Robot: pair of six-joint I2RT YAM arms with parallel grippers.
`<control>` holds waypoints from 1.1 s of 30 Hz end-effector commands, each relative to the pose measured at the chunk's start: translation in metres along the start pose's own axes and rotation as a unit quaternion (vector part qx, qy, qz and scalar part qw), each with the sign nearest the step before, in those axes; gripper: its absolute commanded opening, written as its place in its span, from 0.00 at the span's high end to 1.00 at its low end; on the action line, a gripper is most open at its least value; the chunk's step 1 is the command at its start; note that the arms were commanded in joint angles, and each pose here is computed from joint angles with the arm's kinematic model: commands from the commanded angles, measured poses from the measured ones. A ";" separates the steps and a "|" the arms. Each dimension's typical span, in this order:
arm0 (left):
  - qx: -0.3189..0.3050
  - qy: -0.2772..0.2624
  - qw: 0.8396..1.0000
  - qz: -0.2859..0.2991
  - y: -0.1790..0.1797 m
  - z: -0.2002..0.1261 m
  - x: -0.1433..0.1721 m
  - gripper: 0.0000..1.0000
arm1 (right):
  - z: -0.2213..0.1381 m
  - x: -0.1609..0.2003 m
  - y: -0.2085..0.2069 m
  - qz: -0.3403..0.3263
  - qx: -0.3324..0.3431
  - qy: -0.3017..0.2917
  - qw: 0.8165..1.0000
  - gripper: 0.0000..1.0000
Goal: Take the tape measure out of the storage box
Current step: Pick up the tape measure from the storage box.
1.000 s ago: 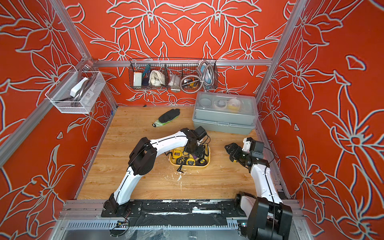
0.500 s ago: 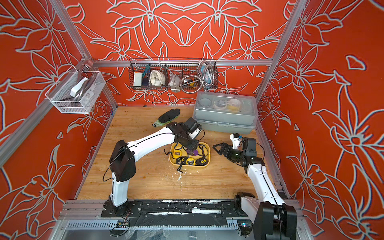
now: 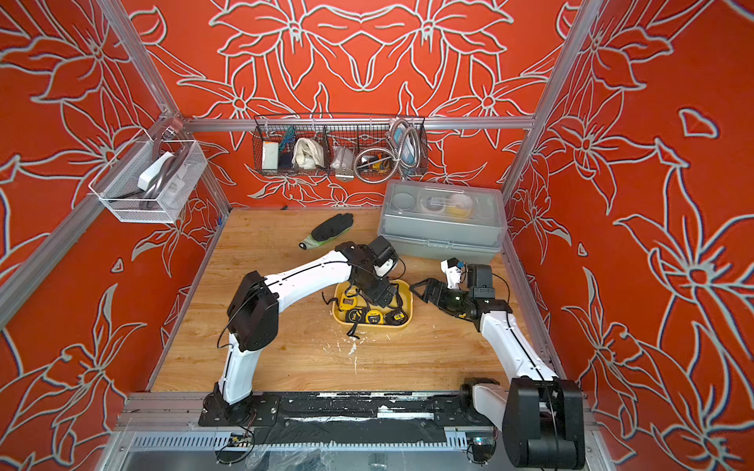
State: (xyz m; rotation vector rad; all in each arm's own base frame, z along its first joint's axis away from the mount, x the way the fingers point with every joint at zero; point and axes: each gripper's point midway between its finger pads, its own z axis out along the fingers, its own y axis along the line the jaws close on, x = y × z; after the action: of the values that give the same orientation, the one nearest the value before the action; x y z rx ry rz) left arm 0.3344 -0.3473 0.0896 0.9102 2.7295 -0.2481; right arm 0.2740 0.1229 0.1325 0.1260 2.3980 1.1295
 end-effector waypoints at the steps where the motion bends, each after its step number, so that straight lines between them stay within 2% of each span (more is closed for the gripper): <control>1: -0.025 0.033 0.999 -0.005 0.013 0.015 0.009 0.00 | -0.002 -0.007 0.004 -0.023 0.008 -0.008 1.000 0.00; 5: -0.031 0.045 0.998 -0.025 0.023 0.029 0.012 0.00 | -0.003 -0.004 0.001 -0.024 0.016 -0.008 1.000 0.00; 10: -0.038 0.048 0.998 -0.017 0.028 0.037 0.014 0.02 | -0.002 -0.003 -0.003 -0.021 0.022 -0.009 0.999 0.00; 20: -0.019 0.051 0.998 -0.030 0.027 0.046 0.014 0.29 | 0.003 -0.002 -0.002 -0.016 0.008 0.002 1.000 0.01; 23: -0.009 0.035 0.999 -0.026 0.025 0.039 0.012 0.39 | 0.004 0.003 0.000 -0.014 -0.004 0.012 1.000 0.02; 27: 0.005 0.009 0.999 -0.034 0.026 0.019 0.006 0.43 | 0.006 0.005 0.008 -0.002 -0.033 0.024 0.999 0.03; 33: 0.087 -0.063 0.991 -0.074 0.017 -0.043 -0.014 0.48 | 0.004 0.003 0.034 -0.019 -0.107 0.019 0.994 0.04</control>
State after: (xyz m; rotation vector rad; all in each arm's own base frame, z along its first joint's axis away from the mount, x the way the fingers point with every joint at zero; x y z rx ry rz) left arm 0.3426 -0.3200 0.0696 0.7803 2.8142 -0.3366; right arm 0.2735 0.1353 0.1382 0.0737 2.3641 1.2559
